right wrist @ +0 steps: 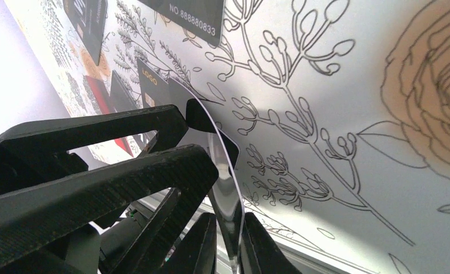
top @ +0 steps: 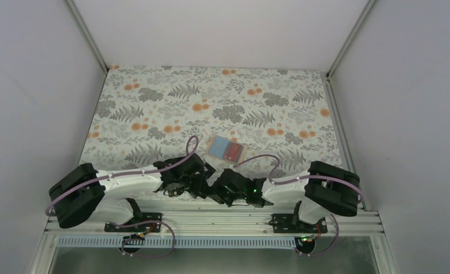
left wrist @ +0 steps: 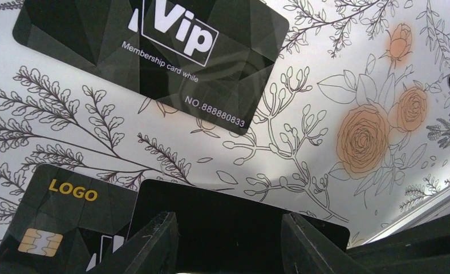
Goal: Put the credit cards into the card holder
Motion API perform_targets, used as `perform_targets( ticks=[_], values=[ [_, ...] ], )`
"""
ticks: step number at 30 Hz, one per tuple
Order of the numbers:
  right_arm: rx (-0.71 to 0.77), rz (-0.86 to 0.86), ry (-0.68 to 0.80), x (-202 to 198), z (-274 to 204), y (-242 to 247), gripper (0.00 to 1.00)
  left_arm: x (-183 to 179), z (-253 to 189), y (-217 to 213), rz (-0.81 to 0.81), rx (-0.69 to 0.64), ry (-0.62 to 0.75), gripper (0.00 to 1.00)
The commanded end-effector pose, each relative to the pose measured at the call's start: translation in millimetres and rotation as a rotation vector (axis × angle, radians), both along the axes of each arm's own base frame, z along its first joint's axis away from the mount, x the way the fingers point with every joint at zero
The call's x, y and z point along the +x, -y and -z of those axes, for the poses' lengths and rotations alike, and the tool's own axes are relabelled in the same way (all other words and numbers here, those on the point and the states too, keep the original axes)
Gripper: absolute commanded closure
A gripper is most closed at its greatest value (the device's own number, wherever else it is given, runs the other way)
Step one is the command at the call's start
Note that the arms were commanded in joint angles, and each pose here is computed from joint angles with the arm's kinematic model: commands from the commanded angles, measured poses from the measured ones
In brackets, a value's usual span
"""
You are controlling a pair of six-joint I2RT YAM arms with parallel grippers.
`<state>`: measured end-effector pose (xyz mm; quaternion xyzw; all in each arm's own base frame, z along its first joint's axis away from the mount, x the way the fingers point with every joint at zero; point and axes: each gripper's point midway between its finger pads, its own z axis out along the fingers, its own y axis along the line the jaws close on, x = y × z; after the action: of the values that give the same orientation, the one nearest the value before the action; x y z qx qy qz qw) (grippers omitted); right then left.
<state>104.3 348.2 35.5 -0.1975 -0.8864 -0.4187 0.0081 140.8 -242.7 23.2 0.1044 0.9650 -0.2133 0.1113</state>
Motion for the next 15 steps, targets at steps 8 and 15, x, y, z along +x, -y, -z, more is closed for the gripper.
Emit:
perform_targets(
  ticks=[8, 15],
  values=[
    [0.039, 0.014, 0.09, 20.3, -12.4, -4.6, 0.96, -8.5, 1.9, 2.0, 0.025, 0.024, -0.049, 0.54],
    [0.053, -0.026, 0.135, 23.2, -19.4, 3.1, 0.96, 6.1, -14.6, 2.1, -0.027, 0.04, 0.004, 0.54]
  ],
)
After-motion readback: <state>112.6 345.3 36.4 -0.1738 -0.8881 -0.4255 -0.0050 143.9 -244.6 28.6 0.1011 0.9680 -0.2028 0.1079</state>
